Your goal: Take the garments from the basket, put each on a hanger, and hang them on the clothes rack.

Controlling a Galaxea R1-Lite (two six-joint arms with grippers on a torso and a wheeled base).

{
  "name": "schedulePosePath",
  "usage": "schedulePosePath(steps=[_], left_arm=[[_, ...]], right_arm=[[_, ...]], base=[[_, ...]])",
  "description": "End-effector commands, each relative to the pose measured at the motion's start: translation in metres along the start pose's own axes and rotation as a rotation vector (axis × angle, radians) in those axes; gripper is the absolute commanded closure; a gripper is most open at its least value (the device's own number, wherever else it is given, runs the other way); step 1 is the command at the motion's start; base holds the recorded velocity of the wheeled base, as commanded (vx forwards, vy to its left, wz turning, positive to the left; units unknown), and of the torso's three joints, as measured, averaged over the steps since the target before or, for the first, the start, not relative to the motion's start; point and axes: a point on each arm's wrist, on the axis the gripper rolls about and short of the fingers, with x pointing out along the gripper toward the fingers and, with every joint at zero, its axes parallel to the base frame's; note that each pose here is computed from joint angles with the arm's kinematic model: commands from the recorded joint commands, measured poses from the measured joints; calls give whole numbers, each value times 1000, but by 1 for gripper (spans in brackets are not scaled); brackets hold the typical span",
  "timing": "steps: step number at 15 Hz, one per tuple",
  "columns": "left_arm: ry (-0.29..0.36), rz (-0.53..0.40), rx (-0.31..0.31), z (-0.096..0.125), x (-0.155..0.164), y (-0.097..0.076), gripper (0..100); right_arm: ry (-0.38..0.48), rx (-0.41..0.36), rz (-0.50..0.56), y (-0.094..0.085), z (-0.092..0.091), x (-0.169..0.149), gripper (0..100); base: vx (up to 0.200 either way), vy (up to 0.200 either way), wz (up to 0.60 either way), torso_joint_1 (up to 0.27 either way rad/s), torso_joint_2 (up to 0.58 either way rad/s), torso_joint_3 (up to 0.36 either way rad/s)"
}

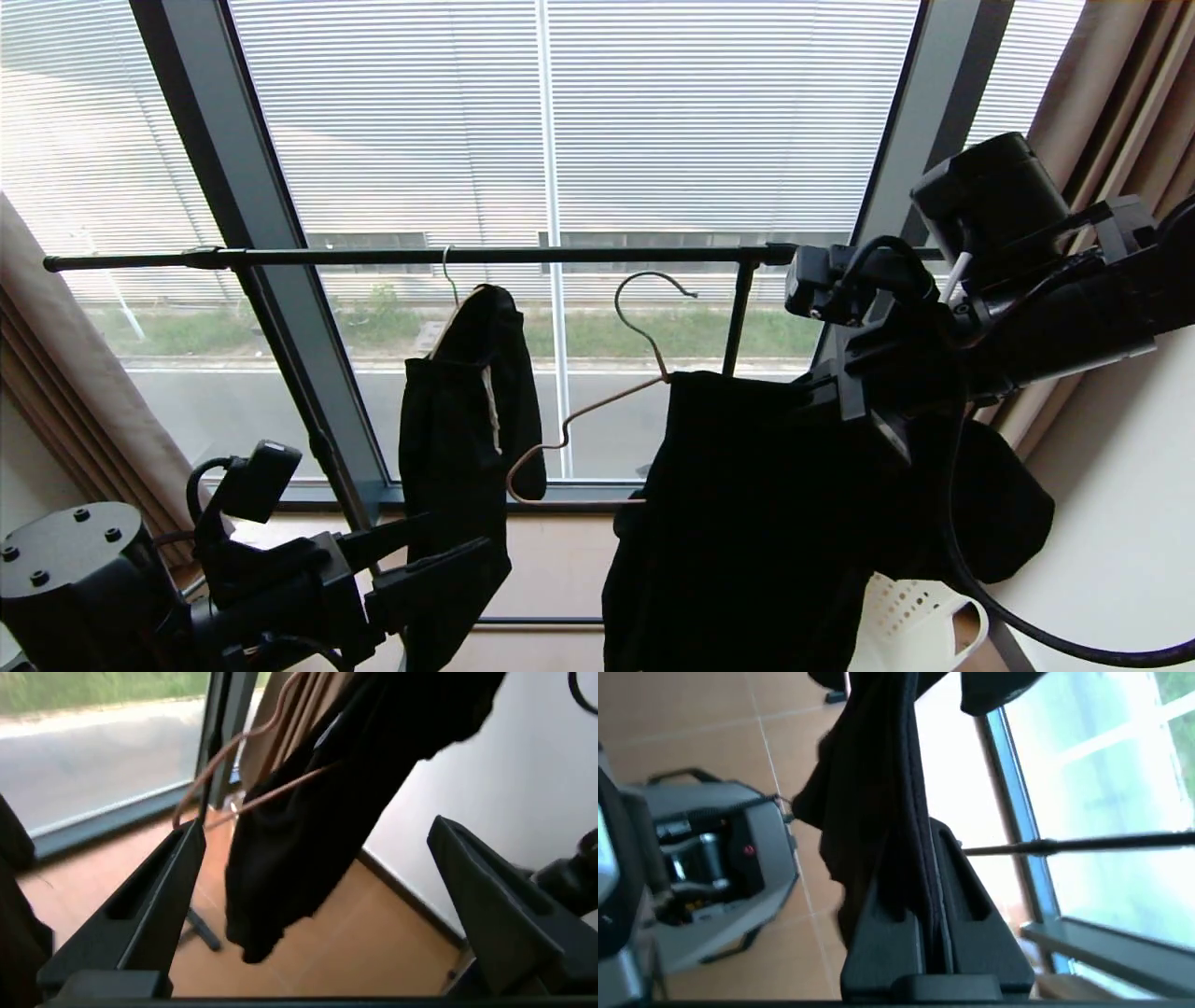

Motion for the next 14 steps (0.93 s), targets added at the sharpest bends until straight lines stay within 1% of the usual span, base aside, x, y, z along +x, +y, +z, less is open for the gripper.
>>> schedulePosePath(steps=[1,2,3,4,5,6,8,9,10,11,12,13,14], left_arm=[[31,17,-38,-6,5,4,0],[65,60,-62,-15,11,4,0],[94,97,-104,-24,19,3,0],[103,120,-130,-29,22,3,0],[132,173,-191,-40,30,3,0],[166,198,-219,-49,34,6,0],[183,208,-235,-53,42,11,0],[180,211,-254,-54,46,14,0],[196,223,-291,-58,48,17,0],[196,223,-291,-58,48,17,0],[207,239,-318,-62,52,22,0],[211,243,-328,-63,54,23,0],[225,255,-349,-67,55,26,0]], right_arm=[[-28,-10,-25,4,-4,-6,100],[-66,-27,-58,3,-5,0,100],[-81,-30,-75,2,-7,1,100],[-87,-28,-79,3,-7,0,100],[-99,-8,-86,4,-6,-5,100],[-111,15,-90,5,-5,-9,100],[-119,21,-97,6,-7,-16,100],[-113,32,-100,5,-11,-16,100],[-123,29,-88,6,-12,-17,100],[-123,29,-88,6,-12,-17,100],[-146,24,-38,8,-13,-17,100],[-151,18,-29,8,-14,-17,100],[-160,-3,-16,8,-14,-17,100]], base=[[0,0,0,0,0,0],[0,0,0,0,0,0],[0,0,0,0,0,0],[0,0,0,0,0,0],[0,0,0,0,0,0],[0,0,0,0,0,0],[0,0,0,0,0,0],[0,0,0,0,0,0],[0,0,0,0,0,0],[0,0,0,0,0,0],[0,0,0,0,0,0],[0,0,0,0,0,0],[0,0,0,0,0,0]])
